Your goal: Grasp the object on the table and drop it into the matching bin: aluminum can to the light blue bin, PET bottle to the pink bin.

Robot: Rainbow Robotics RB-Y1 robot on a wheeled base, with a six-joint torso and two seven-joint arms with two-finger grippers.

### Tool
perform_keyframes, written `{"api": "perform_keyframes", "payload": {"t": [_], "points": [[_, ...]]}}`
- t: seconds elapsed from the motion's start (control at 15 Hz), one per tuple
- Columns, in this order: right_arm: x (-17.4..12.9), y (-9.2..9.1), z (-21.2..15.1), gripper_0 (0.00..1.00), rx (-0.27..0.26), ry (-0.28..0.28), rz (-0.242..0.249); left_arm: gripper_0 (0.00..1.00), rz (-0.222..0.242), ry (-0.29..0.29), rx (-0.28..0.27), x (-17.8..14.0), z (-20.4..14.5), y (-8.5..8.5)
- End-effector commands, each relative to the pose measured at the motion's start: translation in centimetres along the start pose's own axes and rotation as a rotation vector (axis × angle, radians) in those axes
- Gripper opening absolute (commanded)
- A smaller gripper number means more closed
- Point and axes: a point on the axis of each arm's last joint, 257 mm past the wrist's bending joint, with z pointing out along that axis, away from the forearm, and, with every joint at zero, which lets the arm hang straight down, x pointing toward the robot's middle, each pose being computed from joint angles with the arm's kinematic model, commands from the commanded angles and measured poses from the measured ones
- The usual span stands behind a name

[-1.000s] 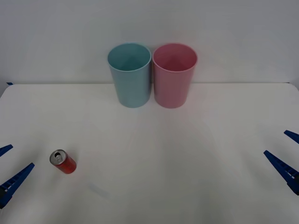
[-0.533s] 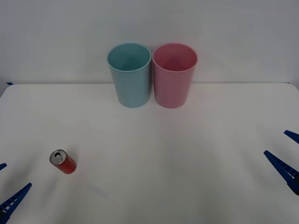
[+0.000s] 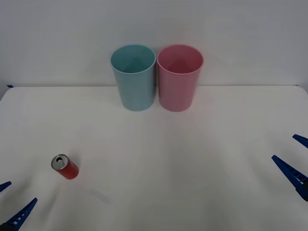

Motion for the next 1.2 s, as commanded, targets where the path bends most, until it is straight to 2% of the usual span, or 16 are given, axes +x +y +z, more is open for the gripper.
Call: {"api": "perform_keyframes", "payload": {"t": [0.07,0.27,0.53,0.93,1.2], "points": [[0.0,0.0,0.0,1.00,0.000,0.000,0.000,1.00,-0.041,-0.005,-0.017,1.0,0.5,-0.1],[0.0,0.0,0.0,1.00,0.000,0.000,0.000,1.00,-0.017,-0.014,-0.041,2.5,1.4,0.0],[0.0,0.0,0.0,1.00,0.000,0.000,0.000,1.00,0.005,-0.032,-0.046,4.1,3.3,0.1],[0.0,0.0,0.0,1.00,0.000,0.000,0.000,1.00,-0.019,-0.083,-0.065,4.4,5.8,-1.1],[0.0,0.0,0.0,1.00,0.000,0.000,0.000,1.00,-0.015,-0.106,-0.075,4.1,7.8,-1.9]]}}
